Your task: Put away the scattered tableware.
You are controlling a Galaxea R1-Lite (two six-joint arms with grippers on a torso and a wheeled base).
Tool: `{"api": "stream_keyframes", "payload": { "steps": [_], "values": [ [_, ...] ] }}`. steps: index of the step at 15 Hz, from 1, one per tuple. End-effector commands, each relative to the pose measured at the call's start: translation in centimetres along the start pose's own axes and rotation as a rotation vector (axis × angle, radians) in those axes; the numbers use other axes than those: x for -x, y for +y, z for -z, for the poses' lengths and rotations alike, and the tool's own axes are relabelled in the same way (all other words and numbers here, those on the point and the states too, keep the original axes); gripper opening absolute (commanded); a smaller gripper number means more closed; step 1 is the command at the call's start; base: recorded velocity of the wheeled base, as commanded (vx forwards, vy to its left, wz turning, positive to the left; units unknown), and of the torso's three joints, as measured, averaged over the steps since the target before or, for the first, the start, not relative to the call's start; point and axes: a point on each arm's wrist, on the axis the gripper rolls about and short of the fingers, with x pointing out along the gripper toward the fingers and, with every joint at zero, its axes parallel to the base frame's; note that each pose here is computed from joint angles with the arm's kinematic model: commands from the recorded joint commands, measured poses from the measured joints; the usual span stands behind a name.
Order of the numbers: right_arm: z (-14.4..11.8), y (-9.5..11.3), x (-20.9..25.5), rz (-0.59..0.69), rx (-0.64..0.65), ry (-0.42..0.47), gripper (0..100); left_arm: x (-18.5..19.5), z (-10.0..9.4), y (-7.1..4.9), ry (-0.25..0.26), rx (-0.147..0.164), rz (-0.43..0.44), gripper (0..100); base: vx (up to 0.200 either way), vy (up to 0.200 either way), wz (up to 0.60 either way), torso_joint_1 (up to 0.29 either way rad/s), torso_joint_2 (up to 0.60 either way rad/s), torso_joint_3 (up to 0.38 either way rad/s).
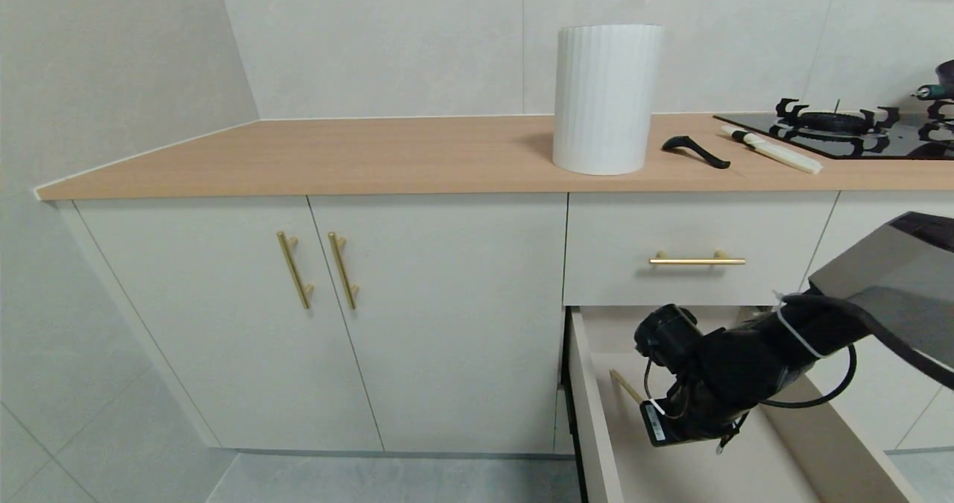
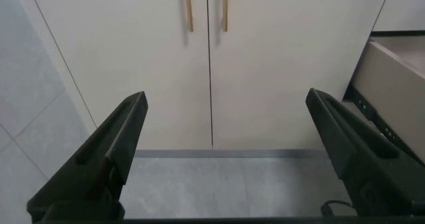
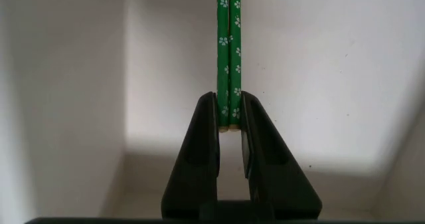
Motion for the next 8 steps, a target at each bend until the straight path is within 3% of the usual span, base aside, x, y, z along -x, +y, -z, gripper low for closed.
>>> {"api": "stream_keyframes", "payload": {
  "steps": [1,8],
  "values": [
    [0.6,0.19,-2.52,0.019,0.009,0.051,0,0.0,0.0,0.0,0.0,0.0,0.0,100,0.0,0.0,0.0,0.0,0.0,0.0],
    [0.38,0.19,-3.2,0.017,0.001,0.032,0,0.0,0.0,0.0,0.0,0.0,0.0,100,0.0,0.0,0.0,0.0,0.0,0.0]
  ]
}}
